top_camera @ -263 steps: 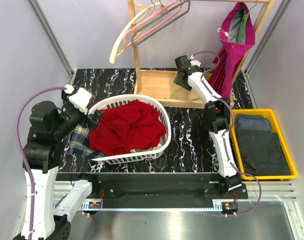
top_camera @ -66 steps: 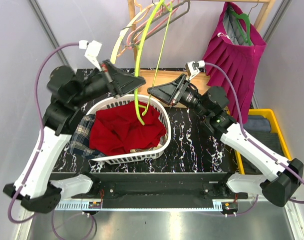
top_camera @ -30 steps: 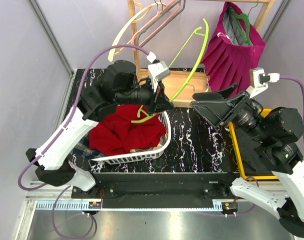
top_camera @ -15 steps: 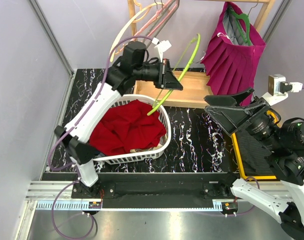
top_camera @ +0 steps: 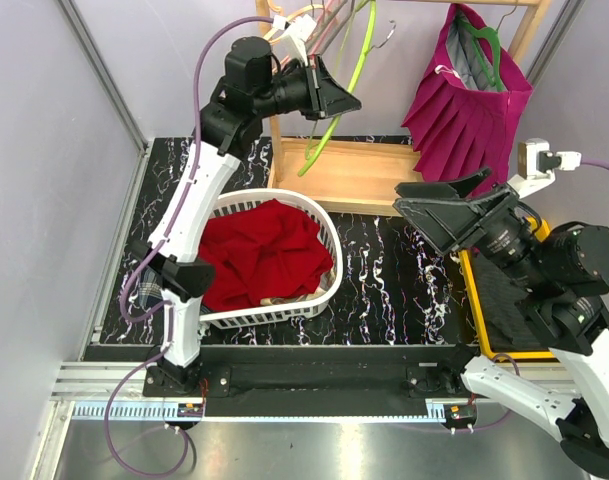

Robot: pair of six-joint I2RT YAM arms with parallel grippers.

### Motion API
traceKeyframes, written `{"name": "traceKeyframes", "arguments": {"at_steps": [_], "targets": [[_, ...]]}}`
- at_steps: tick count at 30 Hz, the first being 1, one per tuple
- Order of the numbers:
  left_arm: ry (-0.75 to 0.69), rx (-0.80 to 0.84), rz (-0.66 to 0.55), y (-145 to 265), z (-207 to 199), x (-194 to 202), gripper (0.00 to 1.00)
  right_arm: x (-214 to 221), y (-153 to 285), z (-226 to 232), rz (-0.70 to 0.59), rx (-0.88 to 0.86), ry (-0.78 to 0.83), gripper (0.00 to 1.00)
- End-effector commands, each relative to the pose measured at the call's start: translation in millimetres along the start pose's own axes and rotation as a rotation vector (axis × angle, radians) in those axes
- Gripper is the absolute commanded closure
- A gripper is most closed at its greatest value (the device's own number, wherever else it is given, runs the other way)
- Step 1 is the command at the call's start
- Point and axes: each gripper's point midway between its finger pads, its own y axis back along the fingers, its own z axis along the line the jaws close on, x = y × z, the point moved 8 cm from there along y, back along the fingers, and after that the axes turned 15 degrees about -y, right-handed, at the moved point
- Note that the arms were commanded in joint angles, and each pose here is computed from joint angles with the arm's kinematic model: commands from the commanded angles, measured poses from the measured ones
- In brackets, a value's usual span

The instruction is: Remove the skirt from the hanger

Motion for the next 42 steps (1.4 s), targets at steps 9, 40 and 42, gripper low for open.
{"name": "traceKeyframes", "arguments": {"at_steps": [9, 40, 42], "targets": [[-0.750, -0.469, -0.124, -35, 18, -16, 1.00, -1, -20, -8, -0.018, -0.023, -0.005, 0.07], [-0.783, -0.558, -0.225, -35, -34, -20, 1.00, -2, -10, -97, -0.139, 0.456, 0.220, 0.11], [-0.749, -0.541, -0.222, -22, -42, -21, 1.00, 0, -3, -100, -0.128, 0.457, 0.258, 0.12]]}}
